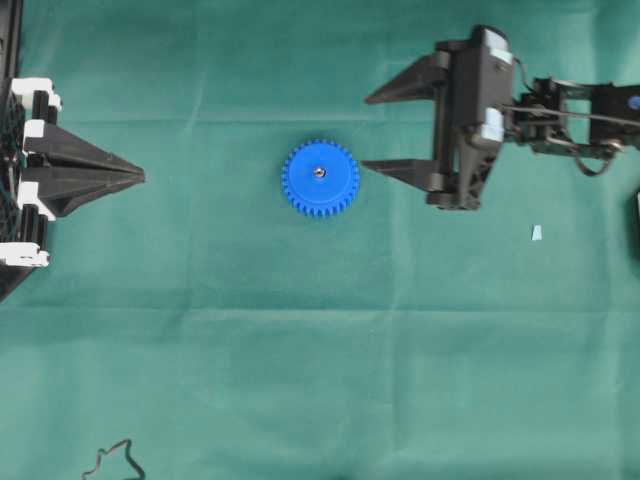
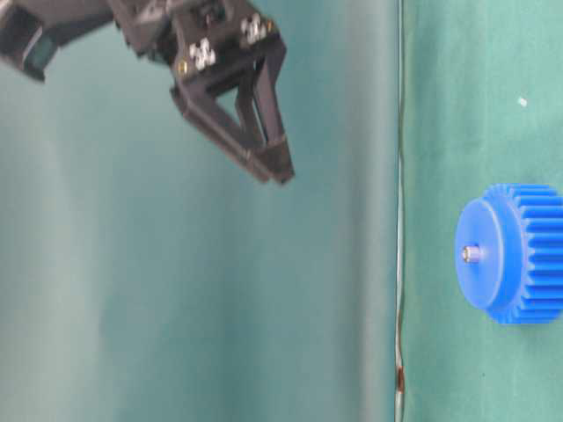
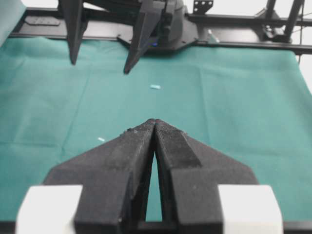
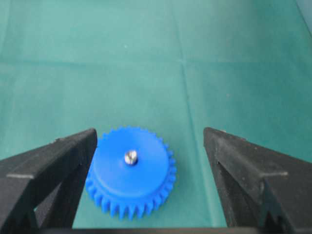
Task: Insert the shaft into the center hole of the gear.
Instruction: 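Open the right gripper and withdraw it up and to the right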
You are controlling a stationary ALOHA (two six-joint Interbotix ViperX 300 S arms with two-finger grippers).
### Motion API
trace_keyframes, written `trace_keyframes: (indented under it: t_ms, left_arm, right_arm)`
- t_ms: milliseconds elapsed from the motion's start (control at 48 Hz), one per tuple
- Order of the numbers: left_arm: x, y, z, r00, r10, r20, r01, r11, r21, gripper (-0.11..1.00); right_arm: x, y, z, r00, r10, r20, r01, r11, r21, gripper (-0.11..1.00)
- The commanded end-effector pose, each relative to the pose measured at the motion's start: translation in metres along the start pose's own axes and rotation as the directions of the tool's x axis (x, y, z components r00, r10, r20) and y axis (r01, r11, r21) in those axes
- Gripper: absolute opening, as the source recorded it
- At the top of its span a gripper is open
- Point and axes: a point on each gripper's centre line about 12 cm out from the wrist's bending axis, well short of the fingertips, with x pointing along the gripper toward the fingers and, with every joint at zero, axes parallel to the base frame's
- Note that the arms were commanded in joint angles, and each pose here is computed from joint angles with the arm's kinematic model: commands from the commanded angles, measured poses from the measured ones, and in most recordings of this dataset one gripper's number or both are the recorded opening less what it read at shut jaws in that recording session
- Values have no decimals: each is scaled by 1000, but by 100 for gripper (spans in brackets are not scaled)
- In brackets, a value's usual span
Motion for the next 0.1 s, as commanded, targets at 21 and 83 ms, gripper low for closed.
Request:
trace_keyframes:
  t_ms: [21,83]
  left_arm:
    - [2,-1,11,1000,-3,28,2,1000,2,0]
    - [2,-1,11,1000,-3,28,2,1000,2,0]
  right_arm:
    - [-19,1,7,999,3,49,-3,1000,1,92]
    - [-27,1,4,999,5,54,-5,1000,3,92]
